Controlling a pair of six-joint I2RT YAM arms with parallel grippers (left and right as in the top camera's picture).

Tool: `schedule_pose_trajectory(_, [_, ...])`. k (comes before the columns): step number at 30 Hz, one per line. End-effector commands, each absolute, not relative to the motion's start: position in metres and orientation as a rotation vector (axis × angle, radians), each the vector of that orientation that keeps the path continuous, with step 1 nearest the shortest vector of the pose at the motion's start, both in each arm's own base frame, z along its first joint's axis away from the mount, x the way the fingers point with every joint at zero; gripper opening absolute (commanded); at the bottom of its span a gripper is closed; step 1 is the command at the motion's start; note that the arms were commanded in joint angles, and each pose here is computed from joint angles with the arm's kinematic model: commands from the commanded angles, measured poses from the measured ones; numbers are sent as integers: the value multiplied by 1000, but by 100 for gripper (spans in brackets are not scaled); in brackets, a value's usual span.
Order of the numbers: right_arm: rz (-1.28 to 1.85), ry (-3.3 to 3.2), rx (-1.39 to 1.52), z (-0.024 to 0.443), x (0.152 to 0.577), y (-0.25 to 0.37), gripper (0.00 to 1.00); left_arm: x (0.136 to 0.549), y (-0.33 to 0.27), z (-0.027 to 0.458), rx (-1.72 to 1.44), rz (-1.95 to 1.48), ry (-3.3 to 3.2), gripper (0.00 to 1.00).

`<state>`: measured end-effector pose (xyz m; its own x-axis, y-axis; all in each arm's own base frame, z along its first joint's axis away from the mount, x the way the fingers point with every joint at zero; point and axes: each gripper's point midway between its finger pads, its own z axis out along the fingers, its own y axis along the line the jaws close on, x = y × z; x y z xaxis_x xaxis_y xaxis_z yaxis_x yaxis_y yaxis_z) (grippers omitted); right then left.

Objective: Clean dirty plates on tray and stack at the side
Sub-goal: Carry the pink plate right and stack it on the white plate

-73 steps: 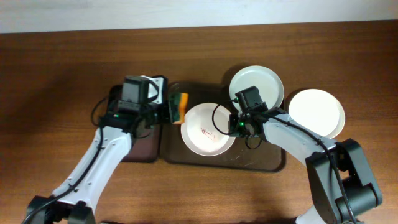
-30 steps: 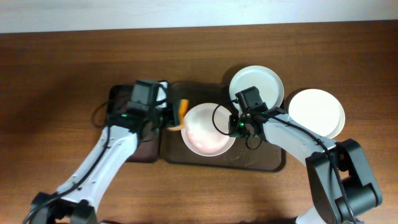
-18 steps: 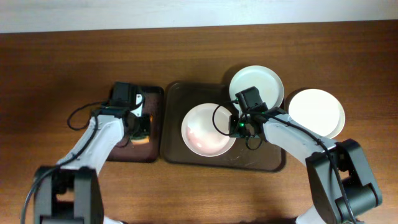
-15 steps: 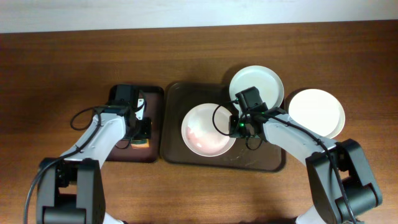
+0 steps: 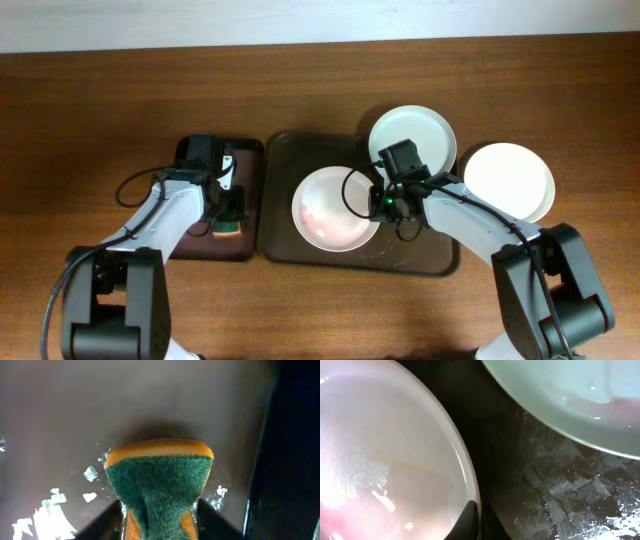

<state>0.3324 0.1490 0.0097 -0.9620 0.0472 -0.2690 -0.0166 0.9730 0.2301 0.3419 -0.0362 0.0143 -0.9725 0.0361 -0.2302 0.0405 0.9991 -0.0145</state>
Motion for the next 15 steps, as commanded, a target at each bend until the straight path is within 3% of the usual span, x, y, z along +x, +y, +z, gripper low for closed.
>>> schedule_pose_trajectory(1, [327, 2772, -55, 34, 337, 150, 4, 341, -34, 12, 62, -22, 2918, 66])
schedule_pose_trajectory(7, [162, 2494, -260, 114, 355, 132, 4, 341, -34, 12, 62, -22, 2918, 71])
schedule_pose_trajectory(15, [-408, 2247, -431, 163, 357, 118, 4, 341, -36, 12, 64, -32, 2918, 73])
